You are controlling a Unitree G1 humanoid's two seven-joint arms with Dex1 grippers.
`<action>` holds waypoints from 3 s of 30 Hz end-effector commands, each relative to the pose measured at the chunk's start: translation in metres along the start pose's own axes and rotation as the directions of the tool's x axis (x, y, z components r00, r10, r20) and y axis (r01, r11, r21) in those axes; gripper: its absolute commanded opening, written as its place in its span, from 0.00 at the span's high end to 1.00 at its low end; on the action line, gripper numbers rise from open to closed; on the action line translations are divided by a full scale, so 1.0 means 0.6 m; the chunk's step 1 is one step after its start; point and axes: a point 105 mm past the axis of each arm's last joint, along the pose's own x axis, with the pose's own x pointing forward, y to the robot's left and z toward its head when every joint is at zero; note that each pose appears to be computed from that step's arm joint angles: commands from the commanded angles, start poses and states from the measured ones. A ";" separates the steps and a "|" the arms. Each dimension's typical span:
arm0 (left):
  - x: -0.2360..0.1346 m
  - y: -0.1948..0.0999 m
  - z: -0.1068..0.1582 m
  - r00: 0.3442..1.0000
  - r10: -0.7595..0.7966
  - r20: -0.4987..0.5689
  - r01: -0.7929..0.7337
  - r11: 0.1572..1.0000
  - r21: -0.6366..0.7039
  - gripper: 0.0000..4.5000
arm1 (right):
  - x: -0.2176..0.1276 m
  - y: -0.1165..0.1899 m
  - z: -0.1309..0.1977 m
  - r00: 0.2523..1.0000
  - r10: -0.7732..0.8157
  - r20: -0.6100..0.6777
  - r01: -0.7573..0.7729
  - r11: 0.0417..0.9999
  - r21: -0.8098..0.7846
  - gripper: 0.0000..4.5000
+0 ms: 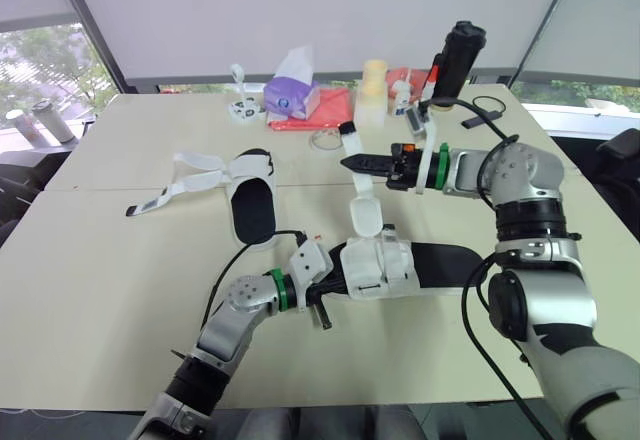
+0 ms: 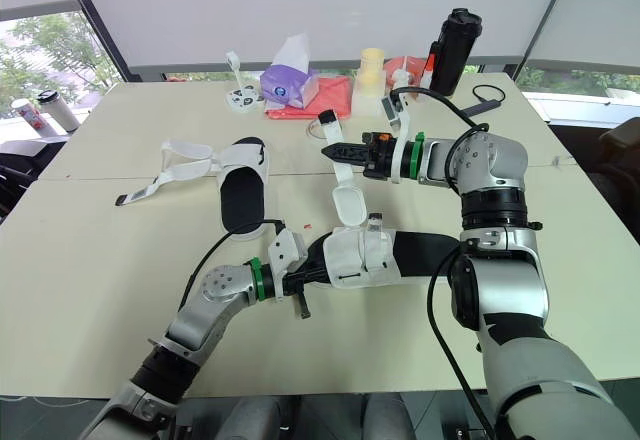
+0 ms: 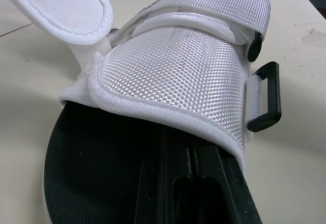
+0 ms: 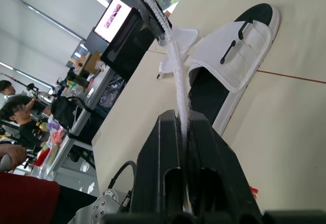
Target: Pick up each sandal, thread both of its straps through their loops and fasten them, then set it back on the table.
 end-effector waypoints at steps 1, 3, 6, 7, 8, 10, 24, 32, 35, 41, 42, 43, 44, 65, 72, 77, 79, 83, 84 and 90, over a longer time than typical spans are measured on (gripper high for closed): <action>0.003 -0.011 -0.026 0.998 -0.019 -0.055 0.017 0.999 -0.031 1.00 | -0.020 0.048 0.016 0.997 0.070 0.024 -0.064 0.980 -0.190 0.99; 0.002 -0.010 -0.026 0.998 -0.018 -0.056 0.016 0.999 -0.032 1.00 | -0.027 0.061 0.003 0.997 0.070 0.009 -0.065 0.954 -0.293 0.99; -0.001 -0.010 -0.028 0.998 -0.013 -0.056 0.010 0.999 -0.048 1.00 | -0.039 0.087 -0.031 0.995 0.093 -0.024 -0.093 0.885 -0.456 0.99; -0.002 -0.010 -0.028 0.998 -0.011 -0.055 0.007 0.998 -0.058 1.00 | -0.044 0.100 -0.047 0.993 0.108 -0.043 -0.115 0.848 -0.518 0.99; -0.003 -0.010 -0.029 0.998 -0.008 -0.054 0.005 0.998 -0.066 1.00 | -0.049 0.111 -0.063 0.991 0.122 -0.060 -0.135 0.820 -0.557 0.99; -0.005 -0.010 -0.030 0.999 -0.002 -0.052 -0.003 0.997 -0.080 1.00 | -0.054 0.123 -0.088 0.989 0.117 -0.088 -0.147 0.779 -0.610 0.99; -0.031 -0.023 -0.038 0.997 -0.007 -0.075 -0.010 0.976 -0.218 1.00 | -0.062 0.144 -0.226 0.951 0.027 -0.309 -0.303 0.297 -0.905 0.99; -0.030 -0.026 -0.036 0.997 -0.020 -0.081 0.003 0.977 -0.212 1.00 | -0.065 0.097 -0.264 0.932 -0.054 -0.360 -0.363 -0.088 -0.928 0.99; -0.029 -0.024 -0.035 0.997 -0.015 -0.080 -0.001 0.979 -0.205 1.00 | -0.062 0.082 -0.265 0.941 -0.062 -0.334 -0.338 -0.244 -0.909 0.99; -0.028 -0.024 -0.035 0.997 -0.008 -0.078 -0.008 0.980 -0.201 1.00 | -0.061 0.059 -0.265 0.946 -0.071 -0.316 -0.318 -0.392 -0.863 0.99; -0.027 -0.023 -0.034 0.997 -0.004 -0.076 -0.012 0.980 -0.200 1.00 | -0.062 0.051 -0.265 0.945 -0.083 -0.318 -0.322 -0.420 -0.848 0.93; -0.027 -0.023 -0.034 0.997 -0.001 -0.075 -0.014 0.980 -0.200 1.00 | -0.063 0.045 -0.266 0.944 -0.089 -0.319 -0.324 -0.439 -0.838 0.87; -0.026 -0.022 -0.034 0.997 0.001 -0.075 -0.016 0.980 -0.199 1.00 | -0.066 0.041 -0.267 0.942 -0.094 -0.322 -0.329 -0.451 -0.830 0.81; 0.009 -0.014 -0.028 1.000 -0.001 -0.025 -0.003 0.981 -0.193 1.00 | -0.195 0.047 -0.274 0.878 -0.214 -0.428 -0.456 -0.103 -0.884 0.00; 0.006 -0.008 -0.020 0.999 -0.034 -0.016 0.031 0.991 -0.132 1.00 | -0.196 0.066 -0.254 0.878 -0.200 -0.436 -0.249 0.585 -0.772 0.00; -0.007 -0.018 -0.020 0.991 -0.127 -0.038 0.123 0.989 -0.088 1.00 | -0.196 0.076 -0.243 0.865 -0.147 -0.481 -0.119 0.869 -0.481 0.00; -0.010 -0.023 -0.021 0.986 -0.162 -0.048 0.158 0.984 -0.076 1.00 | -0.199 0.088 -0.248 0.845 -0.091 -0.528 -0.110 0.935 -0.337 0.00; -0.015 -0.029 -0.022 0.978 -0.198 -0.065 0.195 0.979 -0.060 1.00 | -0.198 0.103 -0.262 0.817 -0.024 -0.576 -0.108 0.975 -0.193 0.00; -0.016 -0.030 -0.021 0.977 -0.202 -0.064 0.199 0.978 -0.061 1.00 | -0.196 0.106 -0.265 0.815 -0.006 -0.579 -0.112 0.979 -0.168 0.00; -0.018 -0.035 -0.013 0.969 -0.240 -0.053 0.236 0.969 -0.066 1.00 | -0.177 0.106 -0.284 0.824 0.019 -0.566 -0.089 0.991 -0.096 0.00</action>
